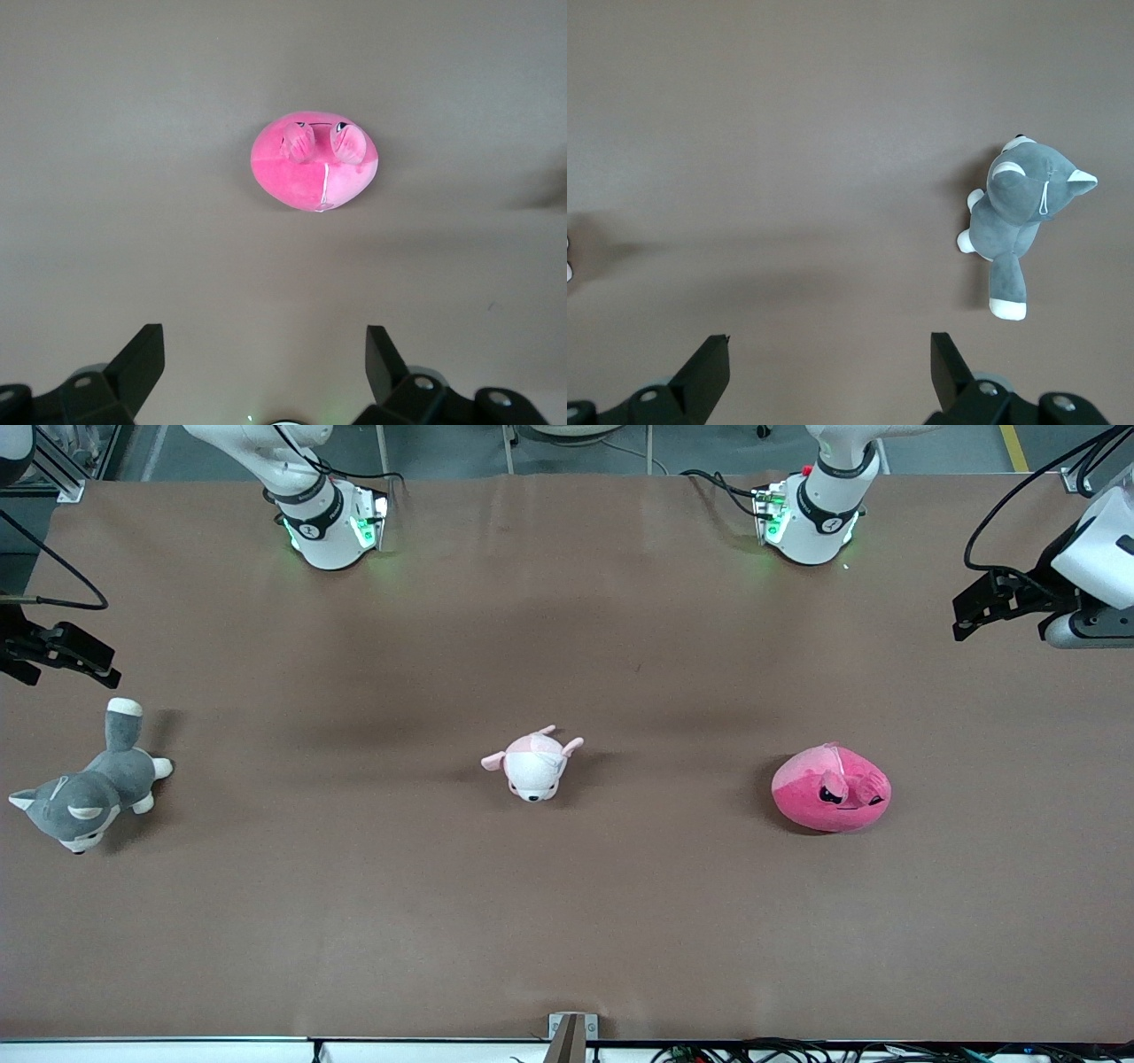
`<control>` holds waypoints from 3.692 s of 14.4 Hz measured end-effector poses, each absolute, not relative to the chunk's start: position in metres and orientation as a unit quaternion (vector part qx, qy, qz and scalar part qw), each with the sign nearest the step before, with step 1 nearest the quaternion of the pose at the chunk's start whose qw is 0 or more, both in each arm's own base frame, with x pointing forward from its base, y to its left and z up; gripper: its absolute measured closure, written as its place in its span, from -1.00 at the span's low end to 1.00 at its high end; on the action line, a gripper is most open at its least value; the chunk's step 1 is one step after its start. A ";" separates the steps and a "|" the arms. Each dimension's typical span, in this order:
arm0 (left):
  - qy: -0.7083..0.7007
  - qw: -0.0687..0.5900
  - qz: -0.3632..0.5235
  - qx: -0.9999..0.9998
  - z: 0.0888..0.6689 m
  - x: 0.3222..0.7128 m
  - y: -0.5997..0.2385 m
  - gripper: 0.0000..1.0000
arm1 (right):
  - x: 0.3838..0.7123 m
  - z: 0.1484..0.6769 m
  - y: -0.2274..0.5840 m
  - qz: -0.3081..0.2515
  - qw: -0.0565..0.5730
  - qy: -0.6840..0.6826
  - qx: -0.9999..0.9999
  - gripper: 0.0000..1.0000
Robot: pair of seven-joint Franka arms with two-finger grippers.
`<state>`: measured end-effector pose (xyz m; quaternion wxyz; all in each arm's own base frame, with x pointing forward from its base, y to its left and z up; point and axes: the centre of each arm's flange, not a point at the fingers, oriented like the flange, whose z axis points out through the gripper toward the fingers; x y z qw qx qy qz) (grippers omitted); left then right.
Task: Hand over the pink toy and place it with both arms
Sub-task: 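Move the left gripper toward the large pink plush toy, then lower the left gripper and grasp the pink plush by its ears, then lift the pink plush with the left gripper while the right gripper approaches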
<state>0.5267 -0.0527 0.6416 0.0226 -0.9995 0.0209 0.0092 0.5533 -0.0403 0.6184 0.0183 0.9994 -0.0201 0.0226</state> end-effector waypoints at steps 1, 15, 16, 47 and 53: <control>0.021 0.022 0.009 -0.999 0.642 0.527 -0.053 -1.00 | 0.553 0.618 -0.040 0.023 0.018 -0.020 0.999 -1.00; 0.017 0.005 0.041 -0.999 0.516 0.606 -0.043 -1.00 | 0.553 0.619 -0.040 0.023 0.018 -0.020 0.999 -1.00; 0.015 0.004 0.033 -0.999 0.498 0.609 -0.042 -1.00 | 0.553 0.619 -0.040 0.023 0.018 -0.020 0.999 -1.00; -0.048 -0.025 -0.019 -0.998 0.375 0.628 -0.075 0.82 | 0.553 0.618 -0.035 0.022 -0.007 -0.021 1.000 -1.00; -0.066 -0.106 -0.004 -0.992 0.451 0.627 -0.142 0.82 | 0.551 0.617 -0.013 0.007 -0.093 -0.020 0.995 -0.64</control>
